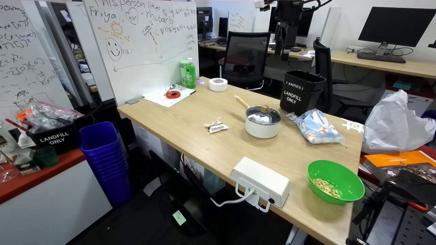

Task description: Move the pot forward

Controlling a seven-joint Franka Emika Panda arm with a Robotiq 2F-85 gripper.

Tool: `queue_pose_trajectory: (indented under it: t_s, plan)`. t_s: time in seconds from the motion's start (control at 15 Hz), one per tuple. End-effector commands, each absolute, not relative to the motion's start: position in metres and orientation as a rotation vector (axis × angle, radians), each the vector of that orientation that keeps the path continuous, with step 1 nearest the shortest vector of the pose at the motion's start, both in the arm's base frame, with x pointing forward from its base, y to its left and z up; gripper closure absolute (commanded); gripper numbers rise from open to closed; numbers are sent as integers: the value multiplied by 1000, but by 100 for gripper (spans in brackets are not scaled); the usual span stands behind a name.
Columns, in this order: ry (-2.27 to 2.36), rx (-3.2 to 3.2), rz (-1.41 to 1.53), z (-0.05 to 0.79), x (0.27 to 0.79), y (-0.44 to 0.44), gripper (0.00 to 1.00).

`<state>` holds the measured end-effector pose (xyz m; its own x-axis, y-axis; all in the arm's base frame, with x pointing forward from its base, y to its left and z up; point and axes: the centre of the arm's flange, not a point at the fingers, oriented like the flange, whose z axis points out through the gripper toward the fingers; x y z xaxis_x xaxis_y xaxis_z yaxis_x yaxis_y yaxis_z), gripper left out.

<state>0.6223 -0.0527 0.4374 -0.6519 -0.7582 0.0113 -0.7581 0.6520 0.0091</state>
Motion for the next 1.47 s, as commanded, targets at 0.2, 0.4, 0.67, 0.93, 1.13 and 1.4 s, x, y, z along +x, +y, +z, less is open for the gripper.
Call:
queue_pose_trajectory:
  t_s: [0.2, 0.4, 0.67, 0.93, 1.13, 1.4]
  plan:
    - [-3070, 812, -130, 414, 678, -29, 0]
    - [-3187, 588, -127, 394, 710, -28, 0]
    - [-3338, 351, 34, 358, 747, -59, 0]
    - [-3362, 30, 234, 321, 767, -106, 0]
    - [-3362, 47, 198, 295, 729, -163, 0]
    - [-3355, 45, 227, 290, 730, -161, 0]
